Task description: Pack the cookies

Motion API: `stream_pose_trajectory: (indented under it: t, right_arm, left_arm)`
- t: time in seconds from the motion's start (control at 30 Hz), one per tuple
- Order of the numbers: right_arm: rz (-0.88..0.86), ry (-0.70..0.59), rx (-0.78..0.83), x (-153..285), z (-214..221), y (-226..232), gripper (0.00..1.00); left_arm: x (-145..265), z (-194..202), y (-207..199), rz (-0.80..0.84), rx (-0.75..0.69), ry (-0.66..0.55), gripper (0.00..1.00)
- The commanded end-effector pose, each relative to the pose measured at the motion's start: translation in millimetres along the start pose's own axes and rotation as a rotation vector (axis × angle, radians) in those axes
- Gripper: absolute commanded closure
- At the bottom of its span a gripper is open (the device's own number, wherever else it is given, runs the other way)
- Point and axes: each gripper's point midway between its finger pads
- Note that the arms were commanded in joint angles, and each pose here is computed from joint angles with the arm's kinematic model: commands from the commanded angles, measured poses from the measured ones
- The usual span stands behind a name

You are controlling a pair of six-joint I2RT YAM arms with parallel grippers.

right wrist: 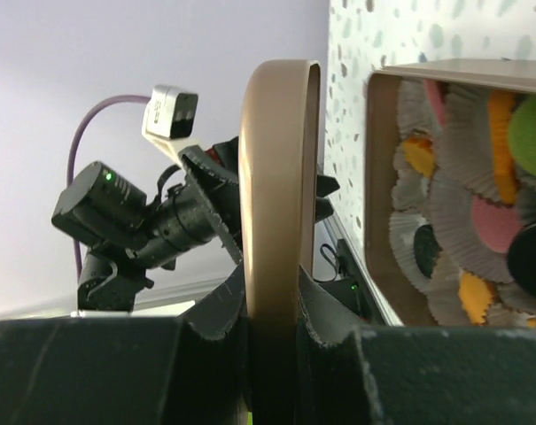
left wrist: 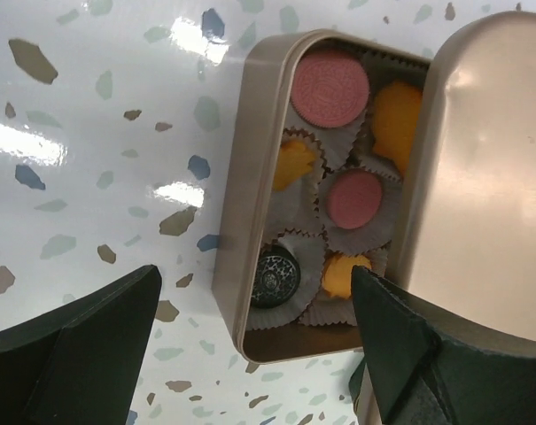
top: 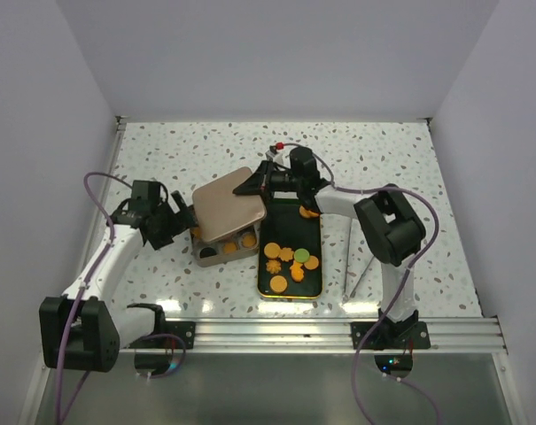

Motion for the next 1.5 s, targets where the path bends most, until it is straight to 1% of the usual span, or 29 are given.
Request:
stream_pose_trajectory:
  t: [0.0,0.17,0.3,0.43,0.5,0.57,0.67,0.8,1.1,1.13,1.23,1.27,1.3,1.33,1.37,1.4,1.43,1.47]
  right_arm:
    - [-0.058,0.059,0.039,-11.6,16.5,5.9,1.0]
    - [-0.053,0.058,0.009,-18.7,12.3,-16.0,1.0]
    - [-0.045,0.053,0.006,-23.1,8.0,-23.4,1.0]
    - [-0.059,0.049,0.01,-26.9,6.5,-25.3,1.0]
    - [-0.062,0.046,-0.008,-28.4,6.2,-29.6,1.0]
    - [-0.08,0.04,-0.006,-28.1,6.5,-30.3,1.0]
    - [-0.087,0.025,-0.021,-28.1,4.1,-38.0,1.0]
    - [-0.084,0.006,-0.034,-27.2,2.0,-48.8,1.0]
    - [-0.066,0.006,-0.055,-24.5,5.0,-66.3,1.0]
    - [-0.062,0.009,-0.055,-23.8,6.0,-67.7,0.99]
    - [-0.035,0.01,-0.056,-20.1,8.9,-74.9,0.83]
    - [-0.023,0.011,-0.057,-19.7,10.2,-77.9,0.67]
    - [0.003,0.01,-0.05,-18.0,11.7,-82.7,0.62]
    - [0.015,0.014,-0.047,-17.2,13.0,-83.6,0.54]
    - [0.023,0.014,-0.02,-16.0,13.9,-83.9,0.5]
    - [0.059,0.014,-0.038,-15.0,14.7,-91.0,0.47]
    - [0.077,0.015,-0.035,-14.1,15.3,-93.4,0.41]
    - [0.1,0.017,-0.011,-13.0,15.7,-98.4,0.39]
  left_arm:
    - [4.0,-8.3,-27.6,0.157,0.067,-0.069,0.06]
    - [20.2,-15.4,-23.6,0.142,0.082,-0.144,0.08]
    - [26.3,-10.9,-11.3,0.073,0.094,-0.137,0.1]
    - [32.9,-15.8,-9.6,0.074,0.111,-0.192,0.1]
    - [26.7,-10.3,-13.7,0.105,0.115,-0.171,0.1]
    - [17.7,1.6,-14.2,0.12,0.123,-0.124,0.11]
    - [7.0,11.4,-14.1,0.137,0.131,-0.097,0.12]
    - [-4.1,18.5,-12.8,0.142,0.131,-0.071,0.16]
    - [-21.0,24.7,-12.1,0.147,0.12,-0.034,0.2]
    - [-21.9,25.4,-11.7,0.145,0.119,-0.031,0.2]
    - [-24.5,26.8,-9.9,0.138,0.118,-0.028,0.21]
    - [-24.8,26.4,-10.1,0.14,0.12,-0.031,0.21]
    - [-25.9,28.6,-8.7,0.135,0.121,-0.025,0.21]
    - [-26.2,28.2,-8.9,0.136,0.122,-0.028,0.21]
    - [-26.6,28.8,-8.8,0.137,0.122,-0.027,0.21]
    - [-27.7,30.2,-7.6,0.133,0.124,-0.024,0.21]
    - [-27.7,30.2,-7.6,0.133,0.124,-0.024,0.21]
    - [-27.7,30.3,-7.5,0.133,0.124,-0.026,0.21]
Point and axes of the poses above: each gripper's point midway between its finger pads, its own x axis back along the fingers, its own y axis along the line the jaws close on, z = x × y, and after that the axes turned 11 degrees about -x, right-handed
